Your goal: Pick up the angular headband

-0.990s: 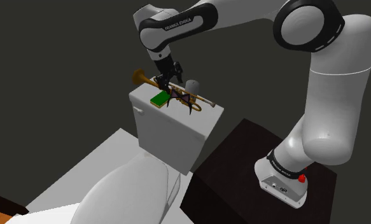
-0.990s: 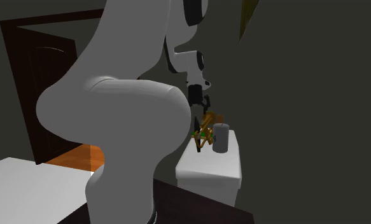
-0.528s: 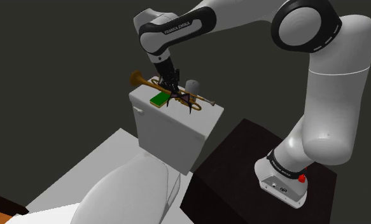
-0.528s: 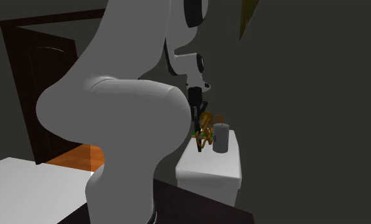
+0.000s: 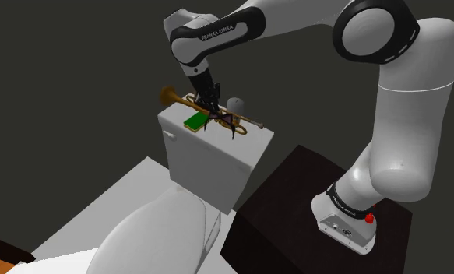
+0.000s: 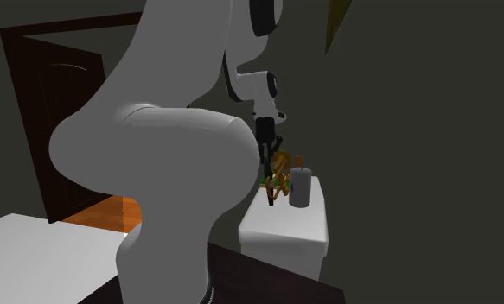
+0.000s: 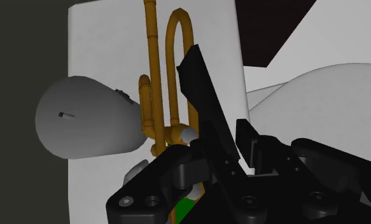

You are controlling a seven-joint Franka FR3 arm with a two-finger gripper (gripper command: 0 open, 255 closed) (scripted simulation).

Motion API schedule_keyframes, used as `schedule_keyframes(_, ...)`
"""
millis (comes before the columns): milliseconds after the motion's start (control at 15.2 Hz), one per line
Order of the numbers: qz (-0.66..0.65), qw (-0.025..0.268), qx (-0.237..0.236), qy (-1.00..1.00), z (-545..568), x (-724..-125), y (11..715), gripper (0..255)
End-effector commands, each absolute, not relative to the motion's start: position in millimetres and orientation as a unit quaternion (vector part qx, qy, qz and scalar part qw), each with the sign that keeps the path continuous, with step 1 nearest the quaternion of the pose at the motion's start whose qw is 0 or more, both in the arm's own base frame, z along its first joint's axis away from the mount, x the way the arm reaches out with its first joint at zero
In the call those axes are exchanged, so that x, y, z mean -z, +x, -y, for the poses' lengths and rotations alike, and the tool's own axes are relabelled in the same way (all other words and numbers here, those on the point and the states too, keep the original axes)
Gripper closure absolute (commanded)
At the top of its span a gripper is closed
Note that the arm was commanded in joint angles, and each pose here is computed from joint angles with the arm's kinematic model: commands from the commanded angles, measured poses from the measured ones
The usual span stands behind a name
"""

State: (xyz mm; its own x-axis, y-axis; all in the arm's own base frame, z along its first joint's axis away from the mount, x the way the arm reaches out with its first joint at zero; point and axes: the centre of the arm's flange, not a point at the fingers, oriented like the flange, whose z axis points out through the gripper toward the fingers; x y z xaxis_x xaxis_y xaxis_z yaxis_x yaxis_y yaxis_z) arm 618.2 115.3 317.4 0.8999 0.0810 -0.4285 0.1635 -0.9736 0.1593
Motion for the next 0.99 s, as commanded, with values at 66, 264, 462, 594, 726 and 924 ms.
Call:
schedule_keyframes(66,-0.063,0.096,0.215,0.97,-115.2,-332.8,618.5,255)
schedule_keyframes(264,-0.063,0.096,0.215,0.97,-115.2,-348.6,618.5,255)
schedule_keyframes(462,-0.063,0.096,0.215,0.97,-115.2,-364.4,618.5,255)
schedule_keyframes(594,-0.063,0.096,0.215,0.97,-115.2,-375.0,618.5,255)
schedule_keyframes(726,-0.063,0.096,0.215,0.97,-115.2,-385.5,618.5,255)
schedule_keyframes(924,-0.063,0.096,0.215,0.97,-115.2,-391.6,618.5,255)
